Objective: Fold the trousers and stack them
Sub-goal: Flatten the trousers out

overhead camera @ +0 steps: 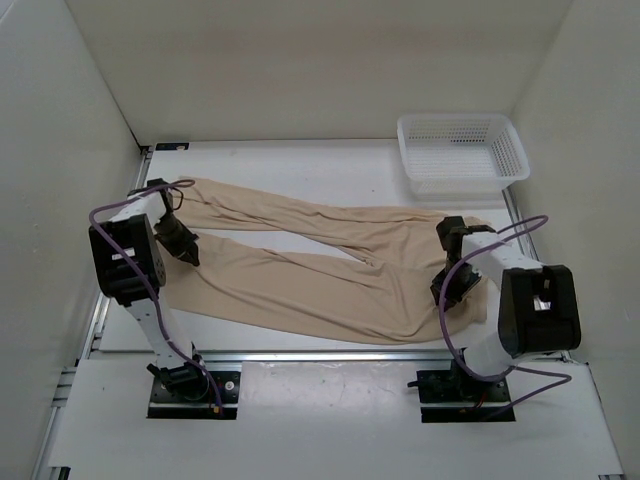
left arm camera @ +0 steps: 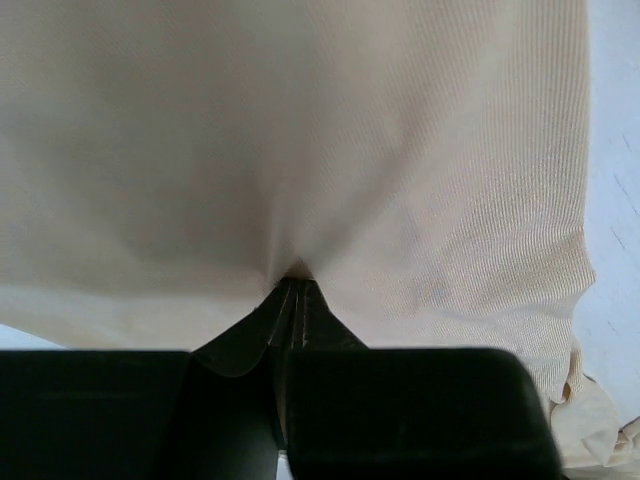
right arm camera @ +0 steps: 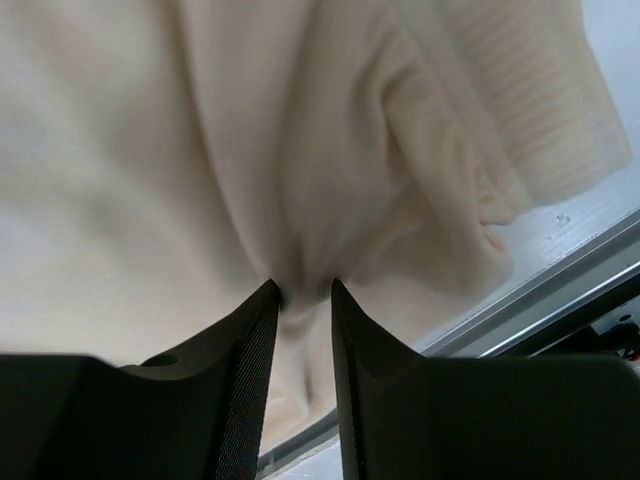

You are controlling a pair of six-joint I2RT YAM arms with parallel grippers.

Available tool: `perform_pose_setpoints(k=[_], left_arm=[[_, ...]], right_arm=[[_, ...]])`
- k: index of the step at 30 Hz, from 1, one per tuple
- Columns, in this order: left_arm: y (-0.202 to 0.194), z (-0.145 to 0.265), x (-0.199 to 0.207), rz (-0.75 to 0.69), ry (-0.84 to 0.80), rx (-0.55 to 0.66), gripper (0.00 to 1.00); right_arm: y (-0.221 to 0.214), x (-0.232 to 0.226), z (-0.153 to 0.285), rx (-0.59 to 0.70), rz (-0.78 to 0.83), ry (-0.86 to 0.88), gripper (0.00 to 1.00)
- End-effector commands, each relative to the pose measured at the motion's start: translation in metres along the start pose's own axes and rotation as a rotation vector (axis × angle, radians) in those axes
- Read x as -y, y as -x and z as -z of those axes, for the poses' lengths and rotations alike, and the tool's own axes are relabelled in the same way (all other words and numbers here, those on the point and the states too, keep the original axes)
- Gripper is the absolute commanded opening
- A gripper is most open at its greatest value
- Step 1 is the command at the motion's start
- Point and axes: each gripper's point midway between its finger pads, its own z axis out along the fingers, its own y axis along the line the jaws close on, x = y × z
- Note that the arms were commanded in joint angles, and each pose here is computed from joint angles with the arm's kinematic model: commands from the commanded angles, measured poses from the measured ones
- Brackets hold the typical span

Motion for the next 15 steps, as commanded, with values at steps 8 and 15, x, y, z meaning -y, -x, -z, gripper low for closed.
perform_pose_setpoints(k=[8,15], left_arm=[[0.064,0.057,0.031,0.016,-0.121,0.149,0.27],[0.116,0.057,0.058,0.007,-0.117,0.158,0.39]], right_arm=[[0.017,-0.002,0.039,0.1,-0.035,0.1,0.33],[0.062,-0.032,0.067,0.195,-0.014,0.118,0.33]])
